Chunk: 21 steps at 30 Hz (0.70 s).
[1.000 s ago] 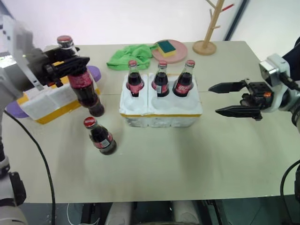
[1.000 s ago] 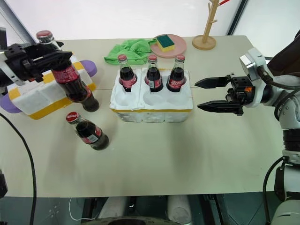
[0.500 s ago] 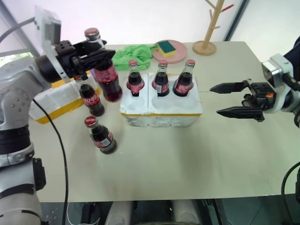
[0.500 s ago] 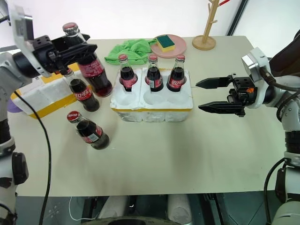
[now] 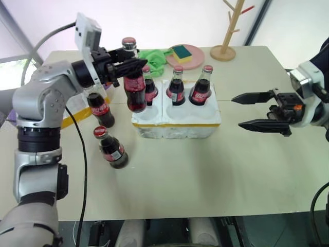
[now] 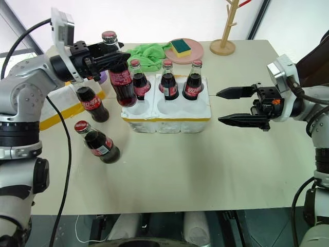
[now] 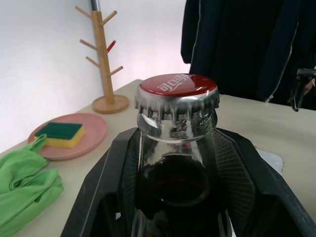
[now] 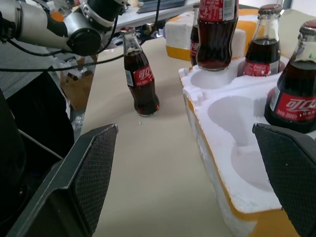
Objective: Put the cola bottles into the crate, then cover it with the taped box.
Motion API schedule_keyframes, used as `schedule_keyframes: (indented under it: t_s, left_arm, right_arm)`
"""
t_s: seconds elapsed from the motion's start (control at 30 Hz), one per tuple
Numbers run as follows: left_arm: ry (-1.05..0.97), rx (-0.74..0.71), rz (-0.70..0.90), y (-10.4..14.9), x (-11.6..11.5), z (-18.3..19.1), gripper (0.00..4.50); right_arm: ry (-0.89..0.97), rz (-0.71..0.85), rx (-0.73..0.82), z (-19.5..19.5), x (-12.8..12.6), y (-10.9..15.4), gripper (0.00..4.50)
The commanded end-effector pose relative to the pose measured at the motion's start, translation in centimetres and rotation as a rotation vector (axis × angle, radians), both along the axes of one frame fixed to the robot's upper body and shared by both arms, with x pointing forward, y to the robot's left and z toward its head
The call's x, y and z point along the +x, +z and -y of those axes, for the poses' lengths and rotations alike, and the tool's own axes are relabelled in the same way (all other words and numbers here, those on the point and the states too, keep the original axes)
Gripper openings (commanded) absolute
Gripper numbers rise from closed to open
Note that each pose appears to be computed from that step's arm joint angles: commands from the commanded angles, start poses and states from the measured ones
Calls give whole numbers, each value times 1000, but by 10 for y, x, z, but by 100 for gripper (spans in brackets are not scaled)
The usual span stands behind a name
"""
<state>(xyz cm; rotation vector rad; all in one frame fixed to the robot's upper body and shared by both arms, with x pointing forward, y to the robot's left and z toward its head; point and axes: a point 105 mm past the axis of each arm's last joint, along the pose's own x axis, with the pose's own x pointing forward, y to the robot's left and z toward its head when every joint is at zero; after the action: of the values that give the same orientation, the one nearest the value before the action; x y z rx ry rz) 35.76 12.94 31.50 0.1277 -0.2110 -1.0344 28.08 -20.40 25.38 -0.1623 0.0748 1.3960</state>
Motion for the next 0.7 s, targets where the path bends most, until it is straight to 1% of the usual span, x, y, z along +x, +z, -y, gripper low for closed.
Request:
schedule_keyframes:
  t_s: [0.03, 0.3, 0.5, 0.7]
  left_arm:
    - [-32, -4, 118, 30, -10, 1, 202]
    - [-85, -6, 127, 34, -12, 14, 202]
    - [-122, 8, 114, 27, -13, 26, 202]
    - [-134, 23, 93, 21, -19, 23, 202]
  right_arm:
    - [-2, 48, 17, 0, -5, 11, 450]
    - [-19, 44, 28, 1, -5, 9, 450]
    - [-23, 45, 36, 2, -7, 9, 450]
    - [-31, 50, 40, 2, -6, 10, 450]
